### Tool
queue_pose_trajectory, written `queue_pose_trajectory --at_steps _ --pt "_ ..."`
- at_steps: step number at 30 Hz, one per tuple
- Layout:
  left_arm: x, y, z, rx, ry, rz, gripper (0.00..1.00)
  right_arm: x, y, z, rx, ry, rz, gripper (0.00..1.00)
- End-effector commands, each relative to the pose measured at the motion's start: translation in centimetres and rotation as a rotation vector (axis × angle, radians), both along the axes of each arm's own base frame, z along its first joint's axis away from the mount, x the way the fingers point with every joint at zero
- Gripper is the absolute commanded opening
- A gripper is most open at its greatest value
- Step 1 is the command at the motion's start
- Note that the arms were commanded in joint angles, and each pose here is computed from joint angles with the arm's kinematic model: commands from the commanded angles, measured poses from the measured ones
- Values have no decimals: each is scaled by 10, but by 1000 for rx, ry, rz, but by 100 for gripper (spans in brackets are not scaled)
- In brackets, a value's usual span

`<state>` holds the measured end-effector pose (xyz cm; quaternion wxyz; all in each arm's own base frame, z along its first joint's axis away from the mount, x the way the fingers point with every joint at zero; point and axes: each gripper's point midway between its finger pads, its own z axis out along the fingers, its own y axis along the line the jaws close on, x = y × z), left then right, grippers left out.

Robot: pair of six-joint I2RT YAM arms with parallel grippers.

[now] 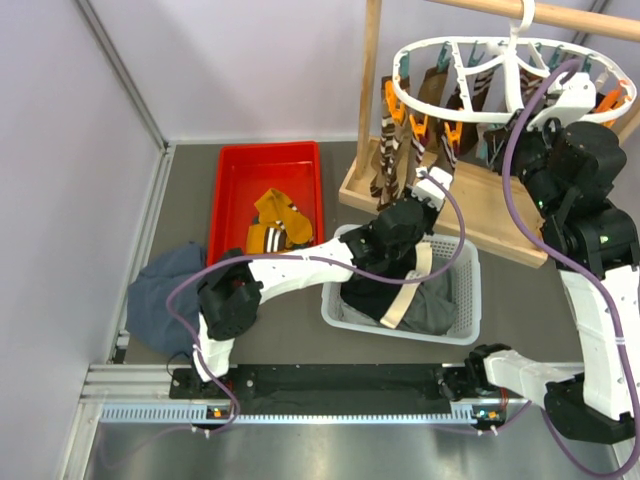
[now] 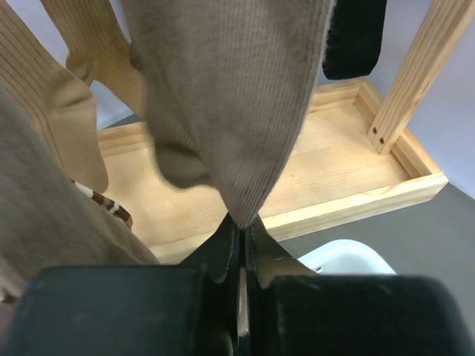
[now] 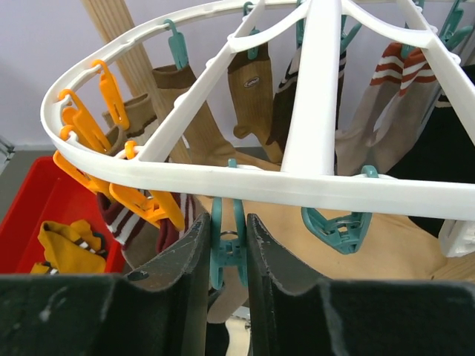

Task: Remove the socks clipped to the hanger

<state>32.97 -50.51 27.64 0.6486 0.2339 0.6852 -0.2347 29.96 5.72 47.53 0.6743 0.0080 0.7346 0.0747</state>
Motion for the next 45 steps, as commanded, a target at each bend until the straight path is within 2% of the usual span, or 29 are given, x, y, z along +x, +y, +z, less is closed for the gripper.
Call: queue_pose_trajectory --at_steps 1,4,8,16,20,23,32,45 --pt "-8 6 40 -88 -51 10 0 -8 -4 9 8 -29 -5 23" --pt "-23 15 50 -112 -50 -21 0 -12 -3 8 12 -21 5 27" --pt "-46 20 62 -135 -52 -84 0 -25 -3 5 20 20 18 40" --pt "-78 17 69 -133 -55 -153 0 -58 15 24 78 16 153 54" --pt "-86 18 72 -143 -52 -178 0 -69 39 37 84 -12 303 66" --pt "-95 16 75 -160 -42 -213 0 -69 52 41 64 -49 384 67" --pt "-114 15 85 -193 -21 -311 0 -51 62 45 17 -101 430 65" --pt "-117 15 89 -191 -24 -326 0 -13 55 11 -33 13 350 64"
